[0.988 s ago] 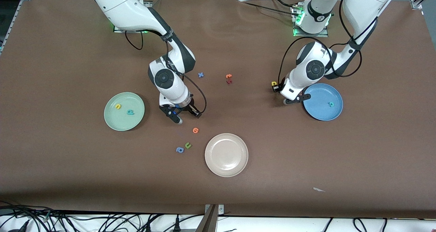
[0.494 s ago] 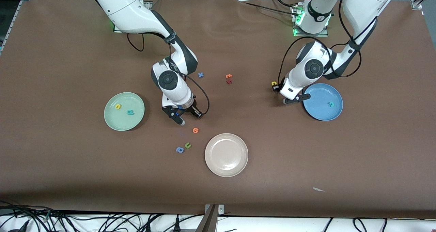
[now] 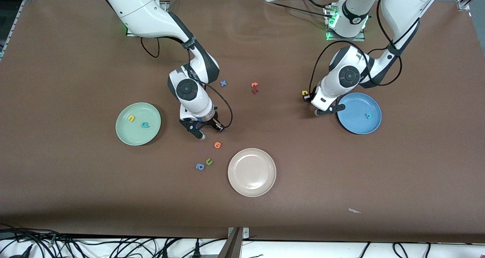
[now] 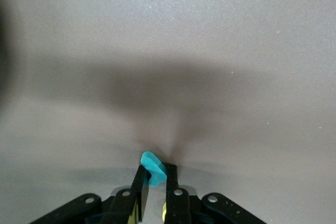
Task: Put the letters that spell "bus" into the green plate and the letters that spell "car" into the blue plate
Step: 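Grasp the yellow s with the right gripper while the left gripper grasps teal letter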
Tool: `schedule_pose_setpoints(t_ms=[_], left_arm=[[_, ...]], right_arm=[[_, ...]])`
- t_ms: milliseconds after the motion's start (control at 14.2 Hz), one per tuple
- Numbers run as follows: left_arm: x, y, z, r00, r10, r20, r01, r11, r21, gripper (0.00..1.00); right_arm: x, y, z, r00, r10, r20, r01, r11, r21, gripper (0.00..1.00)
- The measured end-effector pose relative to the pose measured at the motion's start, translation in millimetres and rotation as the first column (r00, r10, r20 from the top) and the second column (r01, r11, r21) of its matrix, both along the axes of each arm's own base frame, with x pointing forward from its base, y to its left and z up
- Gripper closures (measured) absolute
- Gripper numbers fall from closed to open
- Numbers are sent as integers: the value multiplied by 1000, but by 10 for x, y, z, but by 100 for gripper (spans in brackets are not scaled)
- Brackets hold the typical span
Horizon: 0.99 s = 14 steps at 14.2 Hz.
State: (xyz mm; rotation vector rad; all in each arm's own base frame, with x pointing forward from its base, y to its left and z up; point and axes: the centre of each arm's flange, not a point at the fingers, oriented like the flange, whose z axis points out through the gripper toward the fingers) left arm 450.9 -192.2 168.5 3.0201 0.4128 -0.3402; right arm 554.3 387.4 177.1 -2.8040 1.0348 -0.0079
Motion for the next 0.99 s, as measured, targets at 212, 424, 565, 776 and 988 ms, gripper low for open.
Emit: schedule_pose_setpoints(t_ms=[212,424,565,776,988], left_arm=[[0,1,0,1000,1,-1,-1,1000,1,83],[0,1,1,1000,1,-1,-1,1000,1,83],[0,2,1,1000,1,-1,-1,1000,1,83],[51,63,16,1000,15,6,-15,1000,1,83],[291,341,171,1000,19,17,-19,1000,21,83]], right_arm=[[-3,12,12,1000,3,2,-3,1000,0,76],[-6,17,9,1000,5,3,-5,1000,-1,78],[-6,20,14,1000,13,0,-13,1000,-8,78],[47,-46,125,998,57,-31,-59,997,-58,78],[215,-356,446,986,152,-62,-159,980,-122,78]])
